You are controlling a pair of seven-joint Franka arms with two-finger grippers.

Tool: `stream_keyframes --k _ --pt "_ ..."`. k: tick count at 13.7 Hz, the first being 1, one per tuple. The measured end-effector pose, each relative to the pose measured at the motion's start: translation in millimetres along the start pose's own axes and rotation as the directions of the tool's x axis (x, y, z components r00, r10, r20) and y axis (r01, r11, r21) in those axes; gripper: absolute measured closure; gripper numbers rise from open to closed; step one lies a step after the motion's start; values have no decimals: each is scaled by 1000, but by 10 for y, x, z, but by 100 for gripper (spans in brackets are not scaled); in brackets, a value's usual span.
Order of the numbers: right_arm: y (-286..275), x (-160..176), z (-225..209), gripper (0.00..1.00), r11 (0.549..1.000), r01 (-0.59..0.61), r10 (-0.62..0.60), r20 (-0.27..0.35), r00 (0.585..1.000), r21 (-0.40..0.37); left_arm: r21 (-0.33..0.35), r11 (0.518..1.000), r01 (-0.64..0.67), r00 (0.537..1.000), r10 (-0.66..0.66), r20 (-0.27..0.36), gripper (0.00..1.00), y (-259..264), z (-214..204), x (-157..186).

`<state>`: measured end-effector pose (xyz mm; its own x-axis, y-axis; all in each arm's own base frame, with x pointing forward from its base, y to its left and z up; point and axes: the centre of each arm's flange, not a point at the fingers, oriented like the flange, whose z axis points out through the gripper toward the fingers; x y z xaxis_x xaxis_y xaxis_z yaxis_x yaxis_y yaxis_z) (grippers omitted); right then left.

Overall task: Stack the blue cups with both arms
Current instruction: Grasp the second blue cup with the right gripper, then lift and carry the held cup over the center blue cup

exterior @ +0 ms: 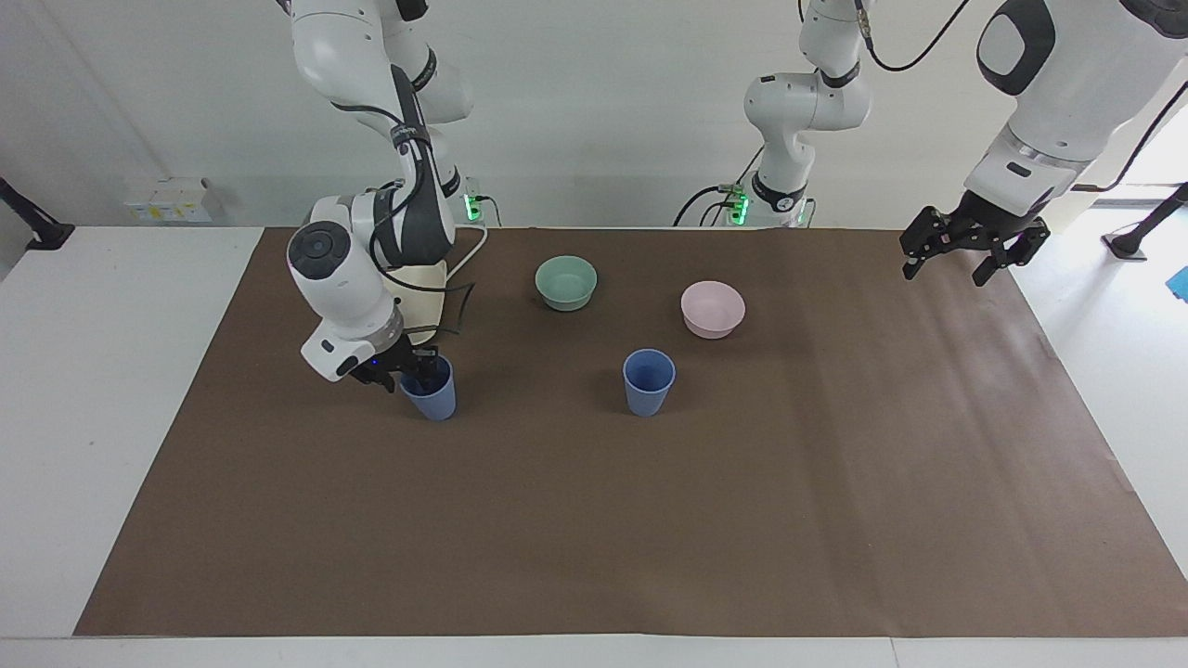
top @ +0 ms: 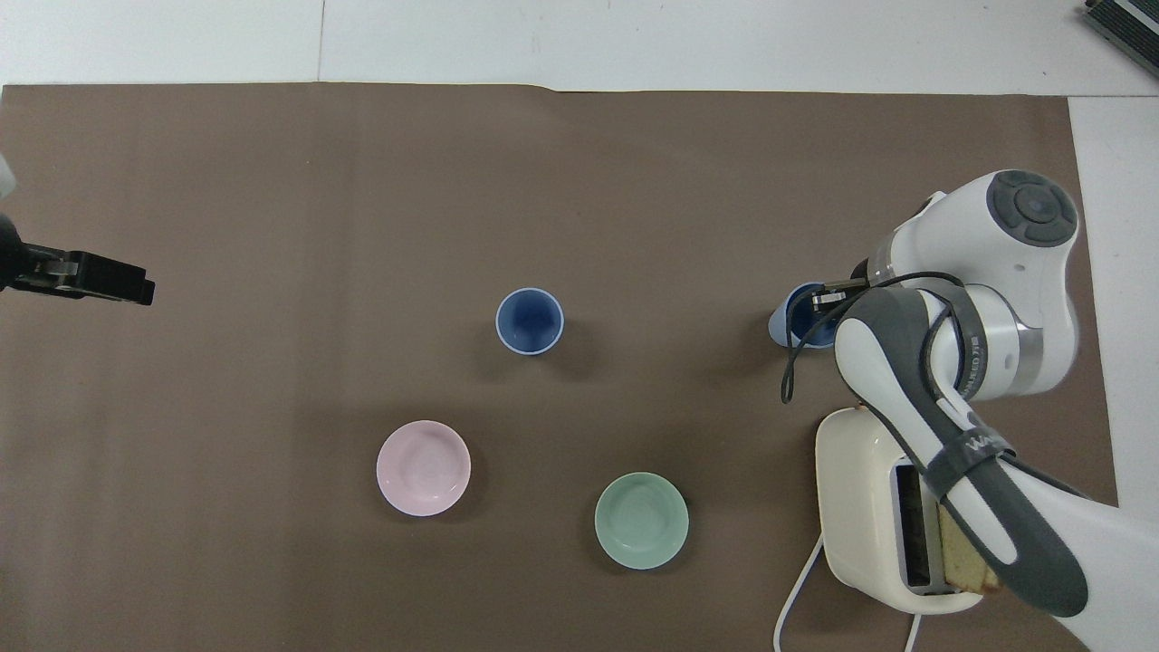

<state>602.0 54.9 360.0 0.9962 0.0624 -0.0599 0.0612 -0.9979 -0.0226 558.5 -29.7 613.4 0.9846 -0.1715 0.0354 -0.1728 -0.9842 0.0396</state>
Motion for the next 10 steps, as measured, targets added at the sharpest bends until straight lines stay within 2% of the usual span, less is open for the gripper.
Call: stream_keyframes --k 2,6,10 --pt "-2 8 -15 96 1000 0 0 -3 1000 0 0 1000 -7 1000 7 1 0 41 -2 0" --pt "-16 69 -245 96 1000 3 -3 -4 1000 1 1 1000 -3 1000 3 -16 0 22 -105 -53" --pt "-199 133 -945 96 1000 7 -7 -12 1000 8 1 1000 -2 1000 2 -19 0 15 -141 -82"
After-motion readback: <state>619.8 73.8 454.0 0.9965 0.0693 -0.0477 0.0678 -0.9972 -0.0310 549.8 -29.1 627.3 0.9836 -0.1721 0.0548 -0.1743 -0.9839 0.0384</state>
